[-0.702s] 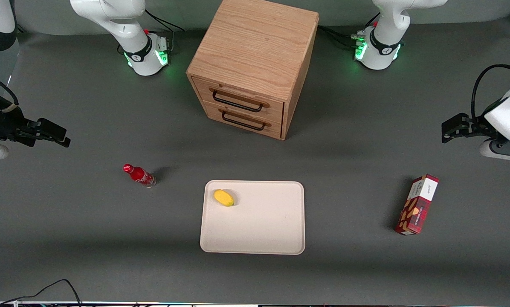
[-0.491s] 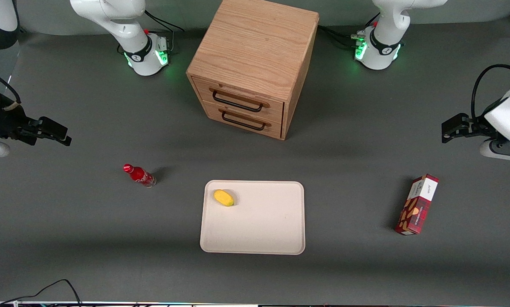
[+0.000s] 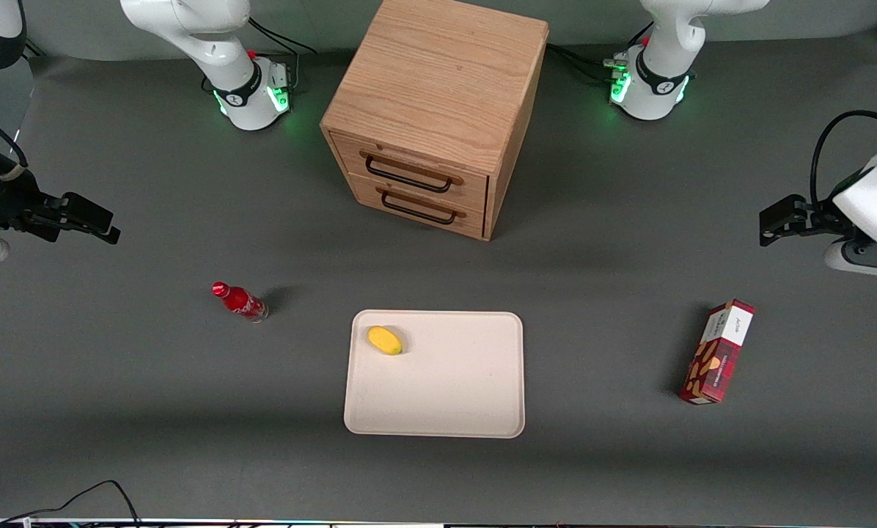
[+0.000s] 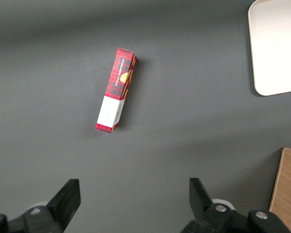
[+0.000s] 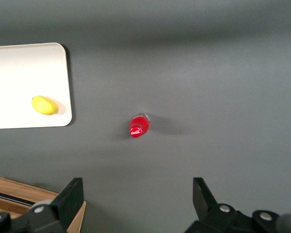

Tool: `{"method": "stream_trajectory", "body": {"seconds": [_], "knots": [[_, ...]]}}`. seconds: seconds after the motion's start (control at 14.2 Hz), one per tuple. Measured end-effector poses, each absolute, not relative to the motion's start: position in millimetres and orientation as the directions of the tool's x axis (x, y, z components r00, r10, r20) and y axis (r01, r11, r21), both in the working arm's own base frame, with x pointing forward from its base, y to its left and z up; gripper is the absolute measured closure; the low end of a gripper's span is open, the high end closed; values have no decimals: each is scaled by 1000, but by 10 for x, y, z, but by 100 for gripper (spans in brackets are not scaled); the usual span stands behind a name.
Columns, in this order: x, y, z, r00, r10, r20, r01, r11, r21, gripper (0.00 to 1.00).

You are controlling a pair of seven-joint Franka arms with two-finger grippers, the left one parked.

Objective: Place coke bottle on tray

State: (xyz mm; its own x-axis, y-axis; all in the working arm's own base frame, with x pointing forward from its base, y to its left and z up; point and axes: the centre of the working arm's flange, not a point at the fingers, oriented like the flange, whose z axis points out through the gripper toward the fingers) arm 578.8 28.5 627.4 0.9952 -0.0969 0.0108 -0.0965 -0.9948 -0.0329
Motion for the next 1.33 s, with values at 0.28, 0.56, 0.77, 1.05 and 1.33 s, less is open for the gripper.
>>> {"method": "stream_trajectory", "body": {"seconds": [0.28,0.56,0.77,1.05,1.33], "knots": [[5837,364,6090,996,-82,-30,-83,-996,-30,0],[5899,426,5621,996,-65,-59,-67,-997,-28,0],[5949,437,5019,998,-43,-40,-44,-999,-32,0],[5901,480,4316,999,-35,10,-34,-999,-37,0],[5774,657,3751,998,4,63,6,-999,-36,0]]}}
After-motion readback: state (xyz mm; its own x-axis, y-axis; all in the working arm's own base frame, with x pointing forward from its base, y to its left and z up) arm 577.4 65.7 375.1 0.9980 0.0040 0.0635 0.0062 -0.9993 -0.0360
